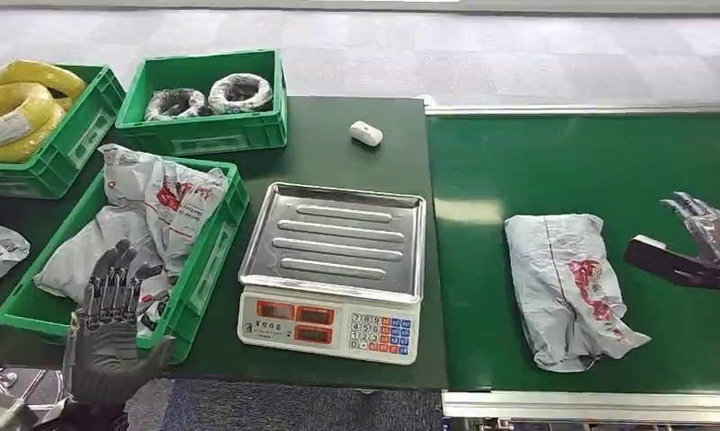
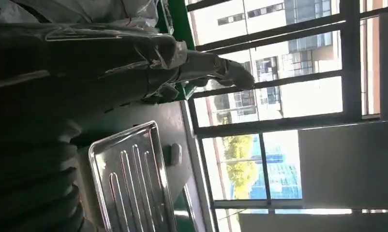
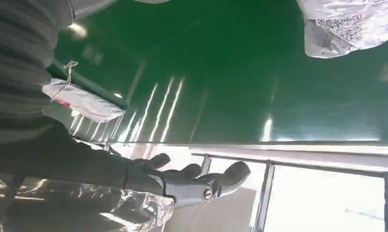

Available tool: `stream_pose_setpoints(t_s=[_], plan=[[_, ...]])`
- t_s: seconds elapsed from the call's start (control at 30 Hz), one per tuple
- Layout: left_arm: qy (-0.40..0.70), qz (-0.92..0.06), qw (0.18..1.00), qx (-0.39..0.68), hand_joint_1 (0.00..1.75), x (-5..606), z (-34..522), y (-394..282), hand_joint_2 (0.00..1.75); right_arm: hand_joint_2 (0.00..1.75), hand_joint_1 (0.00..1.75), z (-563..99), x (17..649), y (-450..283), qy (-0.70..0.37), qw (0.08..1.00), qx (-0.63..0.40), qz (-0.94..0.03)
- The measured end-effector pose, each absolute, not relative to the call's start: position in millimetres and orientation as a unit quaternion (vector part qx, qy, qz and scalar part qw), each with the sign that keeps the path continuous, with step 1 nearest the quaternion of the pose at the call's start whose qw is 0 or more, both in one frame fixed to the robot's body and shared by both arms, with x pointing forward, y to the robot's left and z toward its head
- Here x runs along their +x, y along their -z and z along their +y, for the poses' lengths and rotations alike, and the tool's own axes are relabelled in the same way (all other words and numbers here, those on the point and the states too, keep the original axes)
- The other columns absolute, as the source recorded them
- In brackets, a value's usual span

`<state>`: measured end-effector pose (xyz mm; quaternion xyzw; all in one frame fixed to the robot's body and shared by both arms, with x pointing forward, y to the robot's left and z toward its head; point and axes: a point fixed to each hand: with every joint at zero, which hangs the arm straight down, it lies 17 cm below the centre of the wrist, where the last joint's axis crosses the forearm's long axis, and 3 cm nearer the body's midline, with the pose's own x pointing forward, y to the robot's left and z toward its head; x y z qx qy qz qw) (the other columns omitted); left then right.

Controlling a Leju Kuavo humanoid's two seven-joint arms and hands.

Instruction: Moved the parcel from conveyor to table for the left to box.

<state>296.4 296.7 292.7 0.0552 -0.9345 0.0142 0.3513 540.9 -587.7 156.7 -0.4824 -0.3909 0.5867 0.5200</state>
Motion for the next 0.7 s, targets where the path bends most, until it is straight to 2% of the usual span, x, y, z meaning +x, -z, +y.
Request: stream_pose_setpoints(t_s=[0.23,0.7], plan=[[-0.006,-0.934,0.357,0.037,0.00,303,285,-288,1.75,1.75,0.00,-550,566,-156,-0.589,0.512,-0.476,-0.405],[0.006,-0.929,0.369,0.027,0.00,309,278,-278,1.75,1.75,0.00,-488,578,-131,-0.615,0.494,-0.434,-0.435]])
